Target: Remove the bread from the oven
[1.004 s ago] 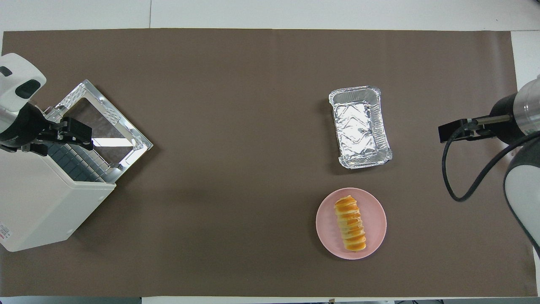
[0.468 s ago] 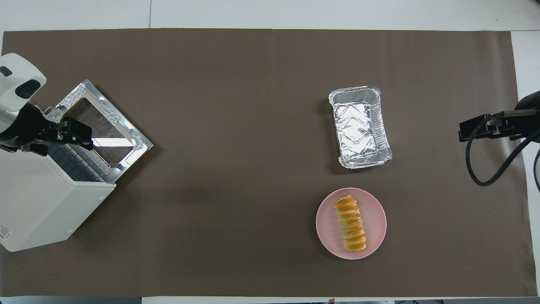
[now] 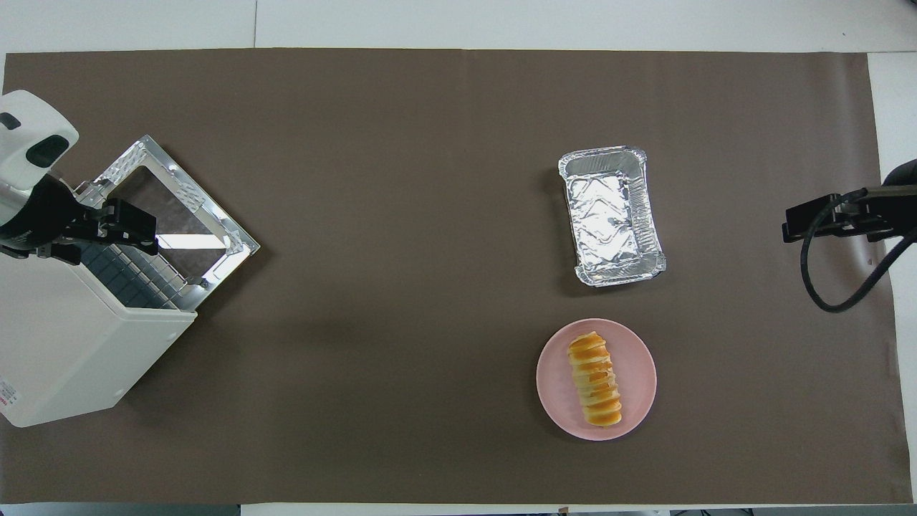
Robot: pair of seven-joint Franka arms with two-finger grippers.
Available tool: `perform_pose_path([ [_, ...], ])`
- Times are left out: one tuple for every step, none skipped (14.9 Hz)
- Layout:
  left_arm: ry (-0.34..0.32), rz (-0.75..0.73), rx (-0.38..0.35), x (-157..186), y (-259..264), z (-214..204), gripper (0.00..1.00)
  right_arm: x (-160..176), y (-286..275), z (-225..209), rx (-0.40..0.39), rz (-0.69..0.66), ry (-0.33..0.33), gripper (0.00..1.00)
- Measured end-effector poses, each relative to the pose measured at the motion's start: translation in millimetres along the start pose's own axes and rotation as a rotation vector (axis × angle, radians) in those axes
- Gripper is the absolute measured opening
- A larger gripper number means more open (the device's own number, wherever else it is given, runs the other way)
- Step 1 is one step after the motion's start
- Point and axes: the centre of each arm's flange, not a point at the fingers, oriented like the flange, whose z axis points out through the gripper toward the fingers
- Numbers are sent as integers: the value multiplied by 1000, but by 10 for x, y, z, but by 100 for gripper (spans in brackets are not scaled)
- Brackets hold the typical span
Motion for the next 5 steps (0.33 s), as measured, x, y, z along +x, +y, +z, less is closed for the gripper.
perform_pose_path([
  [0,0,0,0,0,0,100,-9,-1,6,0,0,-8,100],
  [0,0,0,0,0,0,100,-16,-1,10,0,0,-14,100],
  [0,0,0,0,0,0,100,-23,-1,14,0,0,-20,100],
  [0,0,0,0,0,0,100,-27,-1,17,0,0,-24,100],
  [0,0,0,0,0,0,100,-28,-1,17,0,0,-25,100],
])
